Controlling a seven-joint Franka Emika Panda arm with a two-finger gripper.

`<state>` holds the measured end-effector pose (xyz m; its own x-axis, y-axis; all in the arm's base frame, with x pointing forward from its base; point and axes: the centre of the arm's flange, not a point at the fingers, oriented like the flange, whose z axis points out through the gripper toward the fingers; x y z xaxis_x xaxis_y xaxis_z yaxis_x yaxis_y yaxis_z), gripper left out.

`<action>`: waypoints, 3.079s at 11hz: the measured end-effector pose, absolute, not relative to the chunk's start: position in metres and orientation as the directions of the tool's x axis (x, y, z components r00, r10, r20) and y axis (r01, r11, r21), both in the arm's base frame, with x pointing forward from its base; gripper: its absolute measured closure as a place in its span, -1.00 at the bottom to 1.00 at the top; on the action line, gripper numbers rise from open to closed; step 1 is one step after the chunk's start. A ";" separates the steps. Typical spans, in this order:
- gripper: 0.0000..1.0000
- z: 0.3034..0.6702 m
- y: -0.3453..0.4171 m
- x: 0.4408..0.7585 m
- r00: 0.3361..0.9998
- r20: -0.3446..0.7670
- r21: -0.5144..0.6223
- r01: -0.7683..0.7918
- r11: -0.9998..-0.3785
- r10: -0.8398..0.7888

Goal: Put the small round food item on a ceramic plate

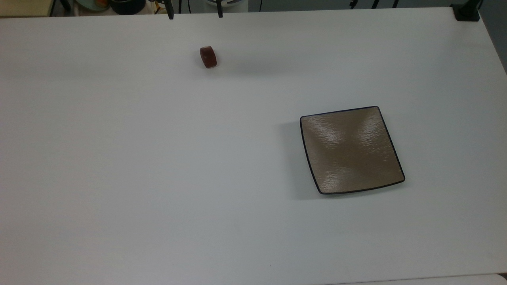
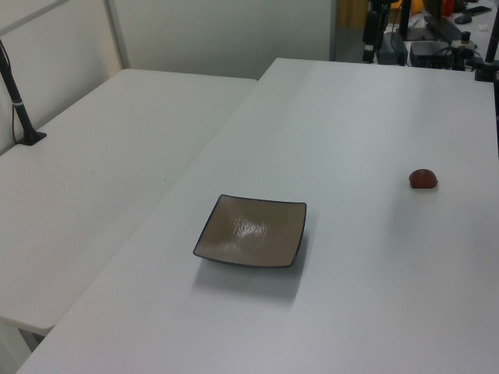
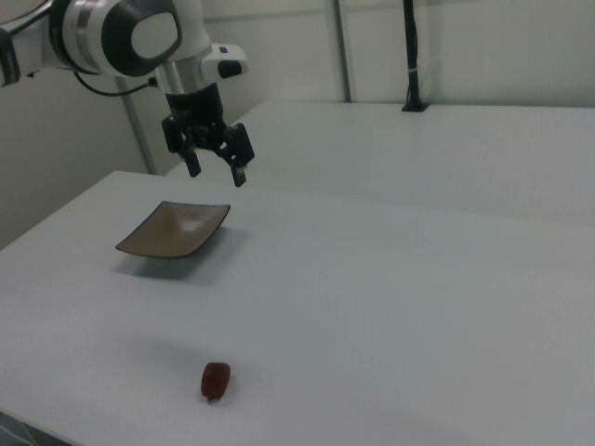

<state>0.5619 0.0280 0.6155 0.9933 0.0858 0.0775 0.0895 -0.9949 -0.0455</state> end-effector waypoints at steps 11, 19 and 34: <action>-1.00 0.581 0.046 0.556 0.993 0.000 -0.049 0.119 -0.992 0.119; -1.00 0.479 0.033 0.527 0.935 -0.247 -0.025 0.255 -0.967 0.253; -1.00 0.335 0.026 0.457 0.939 -0.152 0.042 0.318 -0.947 0.308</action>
<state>0.4569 0.0257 0.3350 0.9391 0.3083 -0.1515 0.3177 -0.9473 0.0417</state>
